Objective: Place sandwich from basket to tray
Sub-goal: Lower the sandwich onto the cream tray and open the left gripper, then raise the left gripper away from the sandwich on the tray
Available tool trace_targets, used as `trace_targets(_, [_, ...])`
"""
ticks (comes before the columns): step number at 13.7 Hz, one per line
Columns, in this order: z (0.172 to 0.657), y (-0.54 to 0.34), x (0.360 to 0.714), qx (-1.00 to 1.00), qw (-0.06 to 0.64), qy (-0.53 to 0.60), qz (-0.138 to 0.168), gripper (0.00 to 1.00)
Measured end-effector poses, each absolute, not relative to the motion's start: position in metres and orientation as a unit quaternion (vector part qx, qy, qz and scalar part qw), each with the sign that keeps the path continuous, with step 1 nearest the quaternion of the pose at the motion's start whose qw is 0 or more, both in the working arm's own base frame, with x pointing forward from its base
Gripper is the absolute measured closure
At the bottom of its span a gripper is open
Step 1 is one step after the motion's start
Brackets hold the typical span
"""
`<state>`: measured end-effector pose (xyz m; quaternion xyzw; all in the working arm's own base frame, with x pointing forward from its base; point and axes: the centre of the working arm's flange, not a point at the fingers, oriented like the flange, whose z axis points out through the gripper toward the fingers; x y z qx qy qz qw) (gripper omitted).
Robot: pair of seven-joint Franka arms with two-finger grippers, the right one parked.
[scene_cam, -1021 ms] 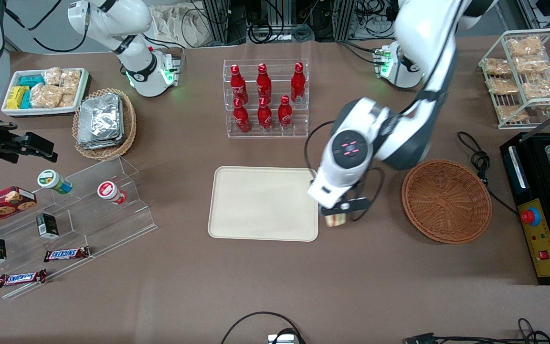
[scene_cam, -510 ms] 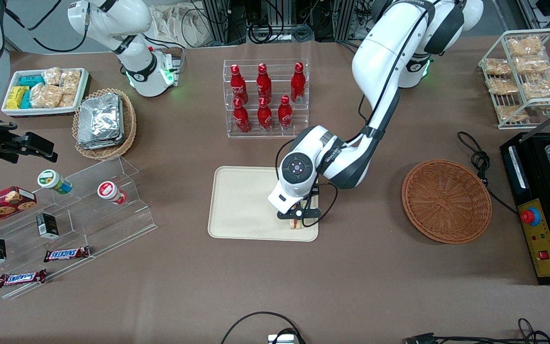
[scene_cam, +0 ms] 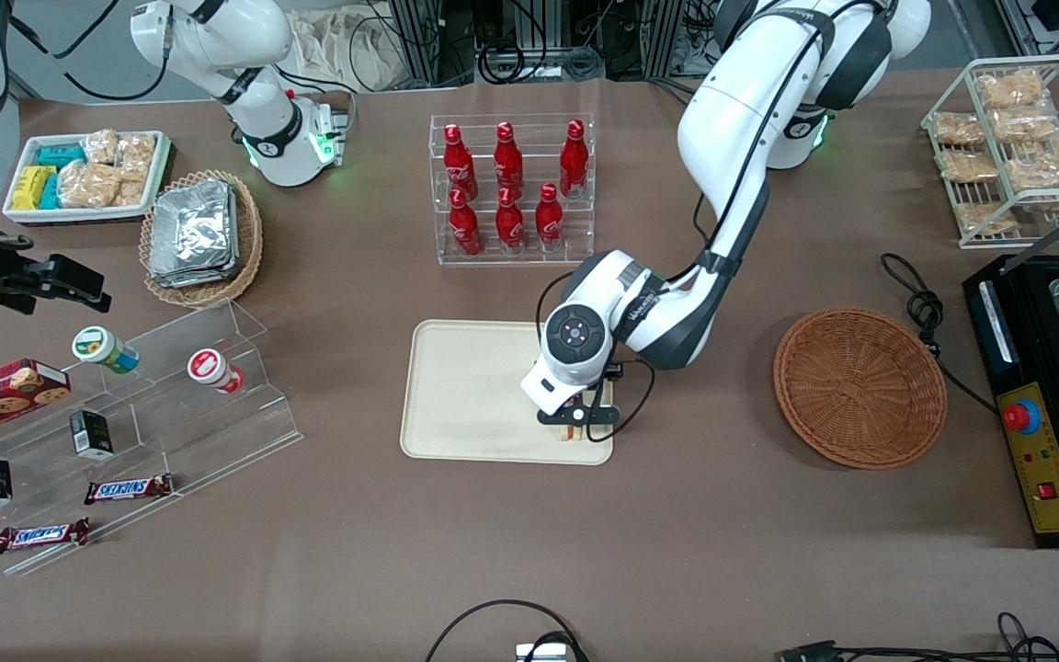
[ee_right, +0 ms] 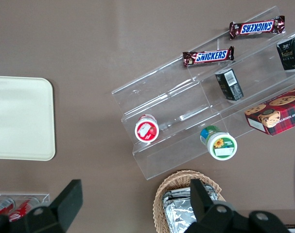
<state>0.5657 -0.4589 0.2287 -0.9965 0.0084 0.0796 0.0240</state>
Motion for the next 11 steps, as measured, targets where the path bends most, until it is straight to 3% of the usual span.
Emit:
trace_targets(2, [0.231, -0.459, 0.567, -0.997, 0.023, 0.008, 0.078, 0.04])
trace_targets(3, [0.239, -0.459, 0.57, -0.997, 0.019, 0.007, 0.073, 0.0])
trace_targets(7, [0.321, -0.417, 0.599, -0.998, 0.021, -0.026, 0.058, 0.0])
trace_targets(11, [0.441, -0.303, 0.623, -0.992, 0.031, -0.097, 0.076, 0.0])
